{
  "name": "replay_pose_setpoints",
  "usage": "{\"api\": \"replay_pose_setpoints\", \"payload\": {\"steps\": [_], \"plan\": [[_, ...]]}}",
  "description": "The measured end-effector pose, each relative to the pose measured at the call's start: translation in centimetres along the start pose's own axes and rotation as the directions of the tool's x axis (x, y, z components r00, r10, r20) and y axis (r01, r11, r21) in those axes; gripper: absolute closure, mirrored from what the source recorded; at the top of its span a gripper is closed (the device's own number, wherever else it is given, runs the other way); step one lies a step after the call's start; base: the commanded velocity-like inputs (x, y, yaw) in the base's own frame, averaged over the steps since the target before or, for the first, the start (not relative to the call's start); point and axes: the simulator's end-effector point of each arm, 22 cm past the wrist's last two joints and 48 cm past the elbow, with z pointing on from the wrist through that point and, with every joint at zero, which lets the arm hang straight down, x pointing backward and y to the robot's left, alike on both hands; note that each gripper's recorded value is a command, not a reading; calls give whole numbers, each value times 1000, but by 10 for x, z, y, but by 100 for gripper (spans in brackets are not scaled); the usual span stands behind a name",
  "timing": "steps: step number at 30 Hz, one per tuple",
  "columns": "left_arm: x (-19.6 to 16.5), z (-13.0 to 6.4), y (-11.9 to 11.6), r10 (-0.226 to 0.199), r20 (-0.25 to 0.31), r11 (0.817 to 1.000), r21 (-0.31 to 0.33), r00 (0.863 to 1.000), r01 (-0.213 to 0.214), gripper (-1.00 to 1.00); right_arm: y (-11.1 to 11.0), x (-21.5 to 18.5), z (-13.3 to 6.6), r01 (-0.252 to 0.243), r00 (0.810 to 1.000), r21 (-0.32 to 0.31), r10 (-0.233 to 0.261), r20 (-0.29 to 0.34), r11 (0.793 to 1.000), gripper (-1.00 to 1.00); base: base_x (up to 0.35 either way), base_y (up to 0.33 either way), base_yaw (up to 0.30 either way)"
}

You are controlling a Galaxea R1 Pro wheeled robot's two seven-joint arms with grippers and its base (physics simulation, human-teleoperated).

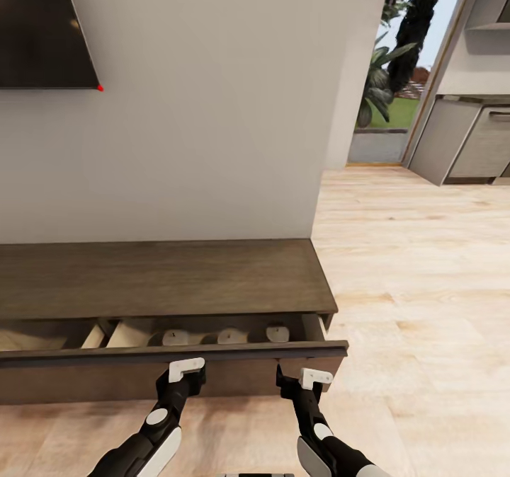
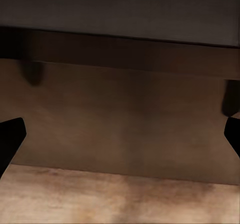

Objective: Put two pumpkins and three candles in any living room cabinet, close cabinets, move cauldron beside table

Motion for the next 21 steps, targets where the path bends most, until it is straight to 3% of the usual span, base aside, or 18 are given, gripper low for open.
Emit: {"api": "replay_pose_setpoints", "payload": {"steps": [21], "plan": [[-1,0,0,-1,1,1000,0,1000,1,-100,0,0,0,0,1000,1,0,0,1000,-100,107,0,0]]}}
